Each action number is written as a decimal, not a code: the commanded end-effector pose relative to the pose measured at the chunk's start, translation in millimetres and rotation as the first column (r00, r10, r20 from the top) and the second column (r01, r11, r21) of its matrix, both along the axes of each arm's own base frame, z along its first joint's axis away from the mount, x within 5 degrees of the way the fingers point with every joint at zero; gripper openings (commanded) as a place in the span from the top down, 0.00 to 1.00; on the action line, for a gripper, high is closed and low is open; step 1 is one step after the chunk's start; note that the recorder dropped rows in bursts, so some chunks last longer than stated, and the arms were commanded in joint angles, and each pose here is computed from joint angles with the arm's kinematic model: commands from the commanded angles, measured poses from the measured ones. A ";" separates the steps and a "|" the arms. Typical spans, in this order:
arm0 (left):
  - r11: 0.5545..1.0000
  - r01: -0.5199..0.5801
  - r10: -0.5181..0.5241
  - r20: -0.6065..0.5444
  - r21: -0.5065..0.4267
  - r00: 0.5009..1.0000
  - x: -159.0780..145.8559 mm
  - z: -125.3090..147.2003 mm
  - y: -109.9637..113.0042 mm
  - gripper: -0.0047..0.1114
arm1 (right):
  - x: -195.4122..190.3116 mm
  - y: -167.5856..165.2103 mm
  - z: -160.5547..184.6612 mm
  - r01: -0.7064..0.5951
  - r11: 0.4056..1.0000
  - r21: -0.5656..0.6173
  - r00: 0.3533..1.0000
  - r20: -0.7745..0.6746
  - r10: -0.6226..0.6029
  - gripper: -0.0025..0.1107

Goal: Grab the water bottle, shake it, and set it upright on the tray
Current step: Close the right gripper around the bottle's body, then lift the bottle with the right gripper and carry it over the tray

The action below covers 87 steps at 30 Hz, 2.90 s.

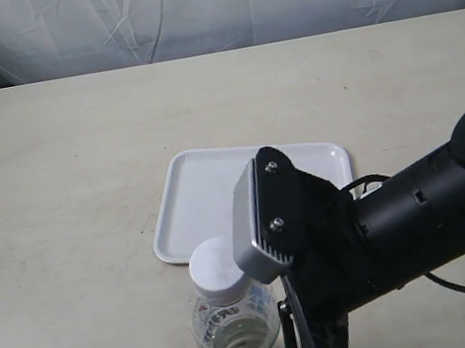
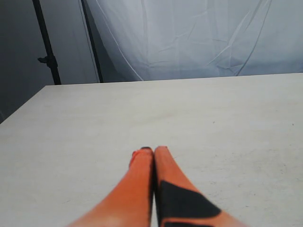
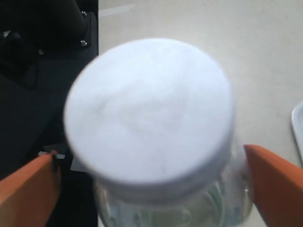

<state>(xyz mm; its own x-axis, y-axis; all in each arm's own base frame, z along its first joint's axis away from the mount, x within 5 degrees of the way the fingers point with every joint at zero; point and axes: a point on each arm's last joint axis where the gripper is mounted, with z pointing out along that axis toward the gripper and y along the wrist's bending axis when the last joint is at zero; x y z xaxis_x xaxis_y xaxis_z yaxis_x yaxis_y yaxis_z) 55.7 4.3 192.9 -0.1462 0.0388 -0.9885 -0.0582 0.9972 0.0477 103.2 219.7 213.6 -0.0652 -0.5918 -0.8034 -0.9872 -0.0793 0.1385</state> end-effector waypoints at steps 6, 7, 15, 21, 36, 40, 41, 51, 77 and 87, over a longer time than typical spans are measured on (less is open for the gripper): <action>1.000 -0.002 0.002 0.007 -0.003 1.000 -0.2 -0.1 0.1 0.96 | -3.1 8.4 -12.0 0.006 0.999 -0.031 0.999 -0.034 -0.007 0.06; 1.000 -0.002 0.002 0.007 -0.003 1.000 -0.2 -0.1 0.1 0.96 | -3.9 9.1 -10.9 0.008 1.000 -0.021 0.999 -0.051 -0.009 0.06; 1.000 -0.002 0.002 0.007 -0.003 1.000 -0.2 -0.1 0.1 0.96 | -4.1 11.1 -8.0 0.039 0.999 0.008 0.994 -0.099 -0.038 0.06; 1.000 -0.002 0.002 0.007 -0.003 1.000 -0.2 -0.1 0.1 0.96 | -5.5 11.5 -7.0 0.031 0.999 0.018 0.993 -0.115 -0.029 0.06; 1.000 -0.002 0.002 0.007 -0.003 1.000 -0.2 -0.1 0.1 0.96 | 9.3 15.9 -2.8 0.227 0.973 0.031 0.965 -0.145 -0.220 0.97; 1.000 -0.002 0.002 0.007 -0.003 1.000 -0.2 -0.1 0.1 0.96 | 41.0 20.6 53.2 0.436 0.881 0.183 0.894 0.030 -0.448 0.99; 1.000 -0.002 0.002 0.007 -0.003 1.000 -0.2 -0.1 0.1 0.96 | 51.5 16.5 71.2 0.505 0.833 0.228 0.837 0.106 -0.537 0.99; 1.000 -0.002 0.002 0.007 -0.003 1.000 -0.2 -0.1 0.1 0.96 | 80.4 18.3 68.7 0.701 0.689 0.187 0.675 0.140 -0.725 0.99; 1.000 -0.002 0.002 0.008 -0.008 1.000 -0.2 -0.1 0.0 0.96 | 52.8 -20.9 121.3 0.661 0.650 0.374 0.656 0.131 -0.743 0.99; 1.000 -0.002 0.002 0.008 -0.009 1.000 -0.2 -0.1 0.0 0.96 | 45.3 3.6 62.8 0.574 0.794 0.199 0.806 0.033 -0.591 0.99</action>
